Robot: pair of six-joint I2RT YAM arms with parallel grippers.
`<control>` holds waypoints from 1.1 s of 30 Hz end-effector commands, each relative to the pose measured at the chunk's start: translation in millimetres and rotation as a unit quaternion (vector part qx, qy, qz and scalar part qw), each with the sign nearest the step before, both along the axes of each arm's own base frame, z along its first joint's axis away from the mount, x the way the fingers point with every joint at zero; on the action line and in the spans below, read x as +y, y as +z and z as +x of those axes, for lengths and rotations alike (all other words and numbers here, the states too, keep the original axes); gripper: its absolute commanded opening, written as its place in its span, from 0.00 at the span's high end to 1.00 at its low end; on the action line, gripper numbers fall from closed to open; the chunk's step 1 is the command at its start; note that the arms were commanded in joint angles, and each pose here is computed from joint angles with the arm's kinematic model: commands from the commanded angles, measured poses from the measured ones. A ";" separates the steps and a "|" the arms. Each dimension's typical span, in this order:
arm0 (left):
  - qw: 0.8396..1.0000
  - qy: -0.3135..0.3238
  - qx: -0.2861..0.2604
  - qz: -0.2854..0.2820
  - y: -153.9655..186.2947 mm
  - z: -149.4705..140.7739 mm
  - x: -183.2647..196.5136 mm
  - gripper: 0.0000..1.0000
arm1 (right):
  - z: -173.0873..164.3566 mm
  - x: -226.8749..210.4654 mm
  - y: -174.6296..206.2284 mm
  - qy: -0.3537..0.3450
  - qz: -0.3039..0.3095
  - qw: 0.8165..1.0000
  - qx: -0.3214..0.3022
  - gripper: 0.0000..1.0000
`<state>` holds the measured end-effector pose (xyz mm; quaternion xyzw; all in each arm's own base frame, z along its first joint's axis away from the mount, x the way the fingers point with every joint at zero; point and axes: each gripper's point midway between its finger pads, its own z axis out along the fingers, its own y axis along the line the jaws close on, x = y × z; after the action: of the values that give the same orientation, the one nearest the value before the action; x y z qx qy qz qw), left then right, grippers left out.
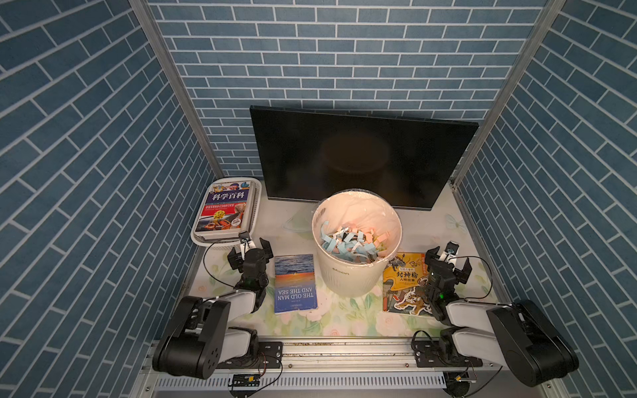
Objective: Remove the sticky note from the monitor
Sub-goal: Reset both arms
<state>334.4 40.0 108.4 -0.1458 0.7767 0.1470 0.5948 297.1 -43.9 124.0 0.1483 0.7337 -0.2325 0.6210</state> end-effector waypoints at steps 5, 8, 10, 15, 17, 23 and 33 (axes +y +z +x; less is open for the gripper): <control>0.989 -0.064 -0.127 0.027 38.4 7.8 -16.9 0.00 | 30.4 1.2 31.8 0.087 0.042 0.990 -0.100 0.00; 0.991 -0.077 -0.105 0.020 31.2 18.9 -19.2 0.00 | 48.0 15.2 25.2 0.133 0.039 0.988 -0.070 0.00; 0.993 -0.078 -0.090 0.011 26.3 24.1 -16.9 0.00 | 64.4 31.5 15.3 0.181 0.033 0.982 -0.037 0.00; 0.993 -0.076 -0.091 0.006 26.1 25.6 -13.5 0.00 | 66.6 29.2 4.6 0.191 0.043 0.980 -0.030 0.00; 0.993 -0.076 -0.095 0.005 27.5 25.8 -13.5 0.00 | 66.3 29.0 5.7 0.191 0.042 0.980 -0.033 0.00; 0.993 -0.076 -0.094 0.005 27.3 26.2 -13.2 0.00 | 66.3 29.4 6.6 0.191 0.040 0.980 -0.034 0.00; 0.990 -0.118 -0.082 -0.003 23.3 33.5 -20.5 0.00 | 74.7 50.4 2.2 0.248 0.028 0.968 -0.012 0.00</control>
<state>363.3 25.0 128.1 -0.0788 0.7386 0.0784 0.6649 365.7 -3.8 123.1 0.0117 0.7484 -0.0587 0.6605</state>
